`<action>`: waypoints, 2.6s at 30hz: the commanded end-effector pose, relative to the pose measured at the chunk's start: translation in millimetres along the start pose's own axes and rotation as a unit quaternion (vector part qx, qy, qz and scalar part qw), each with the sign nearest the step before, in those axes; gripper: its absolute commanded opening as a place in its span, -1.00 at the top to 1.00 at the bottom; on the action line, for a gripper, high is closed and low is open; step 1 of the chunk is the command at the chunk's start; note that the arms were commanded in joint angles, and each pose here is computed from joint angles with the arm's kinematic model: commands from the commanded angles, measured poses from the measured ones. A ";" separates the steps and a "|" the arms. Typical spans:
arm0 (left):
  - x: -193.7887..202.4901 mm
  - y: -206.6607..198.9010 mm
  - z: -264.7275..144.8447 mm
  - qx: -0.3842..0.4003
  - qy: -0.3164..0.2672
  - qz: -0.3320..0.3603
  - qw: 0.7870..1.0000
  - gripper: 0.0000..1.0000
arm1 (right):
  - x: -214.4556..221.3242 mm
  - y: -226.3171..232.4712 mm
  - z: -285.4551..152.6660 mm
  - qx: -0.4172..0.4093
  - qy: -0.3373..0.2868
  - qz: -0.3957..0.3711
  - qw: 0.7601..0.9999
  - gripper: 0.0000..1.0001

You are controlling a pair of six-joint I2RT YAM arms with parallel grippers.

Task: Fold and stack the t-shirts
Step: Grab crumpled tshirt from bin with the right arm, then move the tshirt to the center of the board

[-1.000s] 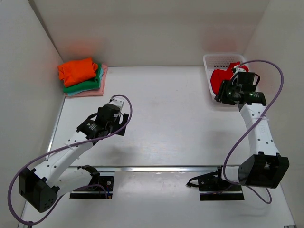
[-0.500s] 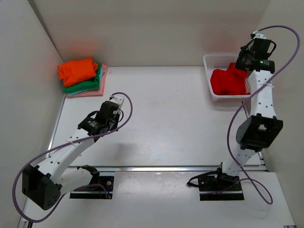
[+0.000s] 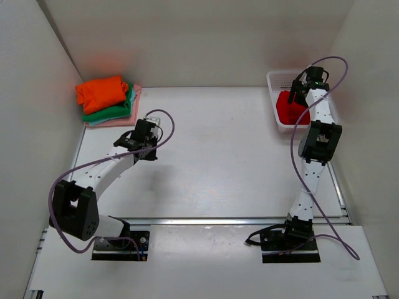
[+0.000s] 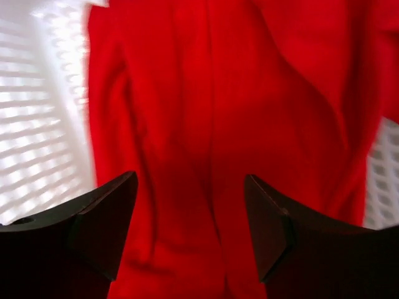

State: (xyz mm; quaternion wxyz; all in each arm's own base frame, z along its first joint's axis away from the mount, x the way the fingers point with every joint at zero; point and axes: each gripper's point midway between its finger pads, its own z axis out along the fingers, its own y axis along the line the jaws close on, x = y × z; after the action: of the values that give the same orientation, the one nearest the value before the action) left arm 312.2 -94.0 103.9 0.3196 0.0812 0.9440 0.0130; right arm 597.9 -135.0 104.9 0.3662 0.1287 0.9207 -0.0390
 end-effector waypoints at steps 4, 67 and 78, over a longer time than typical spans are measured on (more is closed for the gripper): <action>-30.3 4.0 2.2 0.028 -0.040 -0.067 0.997 0.46 | 8.6 -4.4 26.7 0.032 0.009 -0.008 0.999 -0.15; -17.6 -77.1 -28.2 0.148 -0.028 -0.101 0.983 0.20 | 119.3 225.8 -232.0 -0.241 0.099 -0.129 0.957 0.35; 27.4 -138.6 12.5 0.220 0.067 -0.169 0.958 0.02 | 201.9 246.8 -197.6 -0.239 0.160 -0.142 0.947 0.14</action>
State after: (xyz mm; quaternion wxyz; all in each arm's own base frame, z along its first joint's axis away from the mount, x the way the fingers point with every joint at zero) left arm 270.8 -193.3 62.6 0.2347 0.0070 0.9546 -0.1835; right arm 386.3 186.9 117.5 0.1991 -0.1085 0.9600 0.1641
